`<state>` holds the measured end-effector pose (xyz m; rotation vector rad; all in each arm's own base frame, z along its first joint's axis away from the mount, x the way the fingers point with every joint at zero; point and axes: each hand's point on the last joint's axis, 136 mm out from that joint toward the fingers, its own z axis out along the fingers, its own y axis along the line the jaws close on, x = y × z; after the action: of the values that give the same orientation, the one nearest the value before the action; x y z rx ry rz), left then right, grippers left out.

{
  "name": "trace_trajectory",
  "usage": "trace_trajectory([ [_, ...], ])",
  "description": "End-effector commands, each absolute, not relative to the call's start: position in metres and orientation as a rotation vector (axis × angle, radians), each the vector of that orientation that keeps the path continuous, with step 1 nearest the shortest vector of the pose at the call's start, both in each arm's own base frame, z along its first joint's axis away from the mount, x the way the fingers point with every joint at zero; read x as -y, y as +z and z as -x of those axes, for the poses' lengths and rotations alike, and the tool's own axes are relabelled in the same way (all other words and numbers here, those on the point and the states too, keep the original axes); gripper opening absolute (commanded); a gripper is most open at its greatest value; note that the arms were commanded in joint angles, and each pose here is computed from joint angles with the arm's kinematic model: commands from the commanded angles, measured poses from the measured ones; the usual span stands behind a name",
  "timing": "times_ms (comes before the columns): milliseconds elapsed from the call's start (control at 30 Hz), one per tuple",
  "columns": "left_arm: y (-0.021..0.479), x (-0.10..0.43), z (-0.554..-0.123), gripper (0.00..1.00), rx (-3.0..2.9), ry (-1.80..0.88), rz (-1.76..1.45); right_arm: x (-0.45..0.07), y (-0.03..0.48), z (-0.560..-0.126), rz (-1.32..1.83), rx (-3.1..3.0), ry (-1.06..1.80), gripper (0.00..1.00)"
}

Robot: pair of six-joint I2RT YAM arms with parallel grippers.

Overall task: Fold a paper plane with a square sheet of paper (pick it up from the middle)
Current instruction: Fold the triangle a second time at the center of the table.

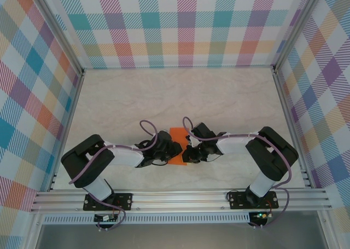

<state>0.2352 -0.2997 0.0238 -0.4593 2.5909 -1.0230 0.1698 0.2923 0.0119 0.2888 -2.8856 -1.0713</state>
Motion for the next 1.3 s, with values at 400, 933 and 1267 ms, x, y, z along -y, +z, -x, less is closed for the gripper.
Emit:
trace_trajectory([
  [400, -0.004, 0.254, -0.246, 0.25, -2.629, -0.722, 0.508, -0.258, -0.023, -0.146, -0.231, 2.884, -0.799, 0.09],
  [933, -0.005, 0.239, -0.268, 0.26, -2.598, -0.760, 0.559, -0.254, -0.025, -0.144, -0.218, 2.884, -0.778, 0.08],
  [1267, -0.011, 0.232, -0.277, 0.27, -2.603, -0.760, 0.592, -0.254, -0.025, -0.144, -0.213, 2.885, -0.775, 0.08],
])
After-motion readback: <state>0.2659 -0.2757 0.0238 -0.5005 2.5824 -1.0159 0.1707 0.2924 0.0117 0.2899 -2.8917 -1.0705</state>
